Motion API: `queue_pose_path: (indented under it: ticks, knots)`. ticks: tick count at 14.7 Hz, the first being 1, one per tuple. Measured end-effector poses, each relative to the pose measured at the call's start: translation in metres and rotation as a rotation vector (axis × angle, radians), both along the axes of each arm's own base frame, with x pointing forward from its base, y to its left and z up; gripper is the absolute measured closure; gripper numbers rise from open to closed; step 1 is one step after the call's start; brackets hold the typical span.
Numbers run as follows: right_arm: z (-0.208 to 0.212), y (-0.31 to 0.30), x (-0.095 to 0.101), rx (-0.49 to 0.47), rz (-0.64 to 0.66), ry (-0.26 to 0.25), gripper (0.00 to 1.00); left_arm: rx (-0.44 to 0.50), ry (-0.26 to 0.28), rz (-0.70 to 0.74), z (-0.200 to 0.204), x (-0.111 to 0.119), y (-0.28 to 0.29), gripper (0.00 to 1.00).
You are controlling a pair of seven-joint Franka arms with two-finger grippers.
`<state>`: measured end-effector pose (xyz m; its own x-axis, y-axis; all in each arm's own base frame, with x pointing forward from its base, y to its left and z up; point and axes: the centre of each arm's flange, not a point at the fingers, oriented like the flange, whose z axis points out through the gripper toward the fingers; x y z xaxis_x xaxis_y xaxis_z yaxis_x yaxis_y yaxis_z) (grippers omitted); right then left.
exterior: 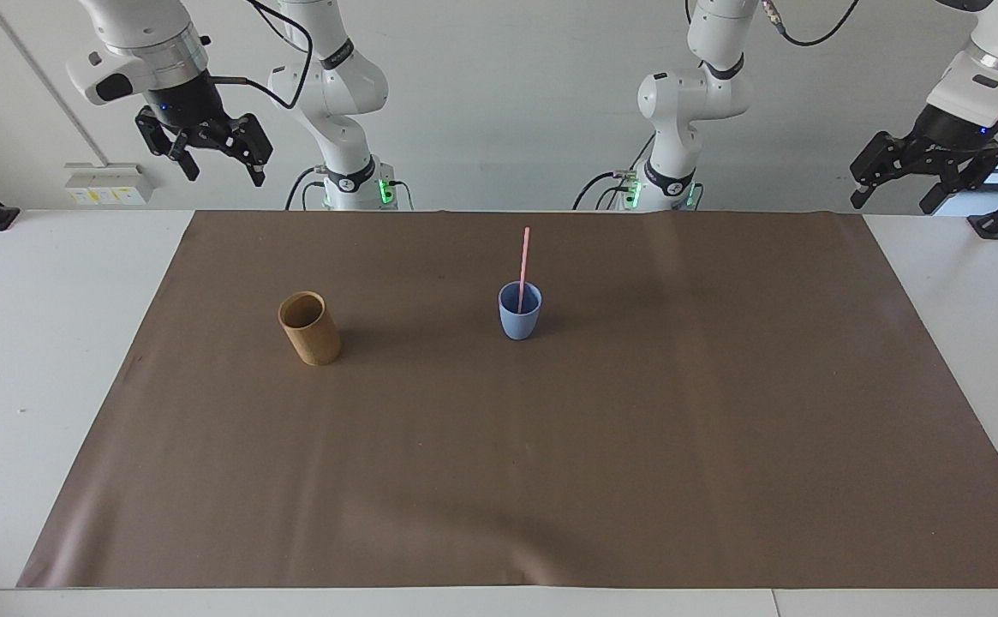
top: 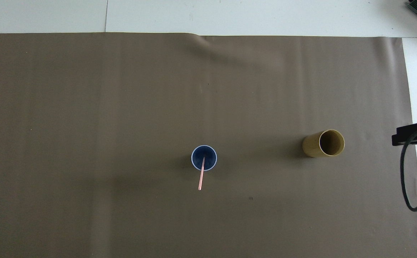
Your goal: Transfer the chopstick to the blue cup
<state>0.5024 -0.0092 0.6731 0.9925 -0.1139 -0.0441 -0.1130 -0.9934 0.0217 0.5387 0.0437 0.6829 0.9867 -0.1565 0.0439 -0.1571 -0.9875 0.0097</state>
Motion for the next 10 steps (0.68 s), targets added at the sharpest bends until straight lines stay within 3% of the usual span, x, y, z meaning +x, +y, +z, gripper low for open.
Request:
queue_pose_path:
  ticks: [10]
  knots:
    - [-0.0019, -0.0011, -0.0006, -0.003, -0.002, 0.009, 0.00, 0.000, 0.000, 0.000, 0.0000, 0.0000, 0.0000, 0.00]
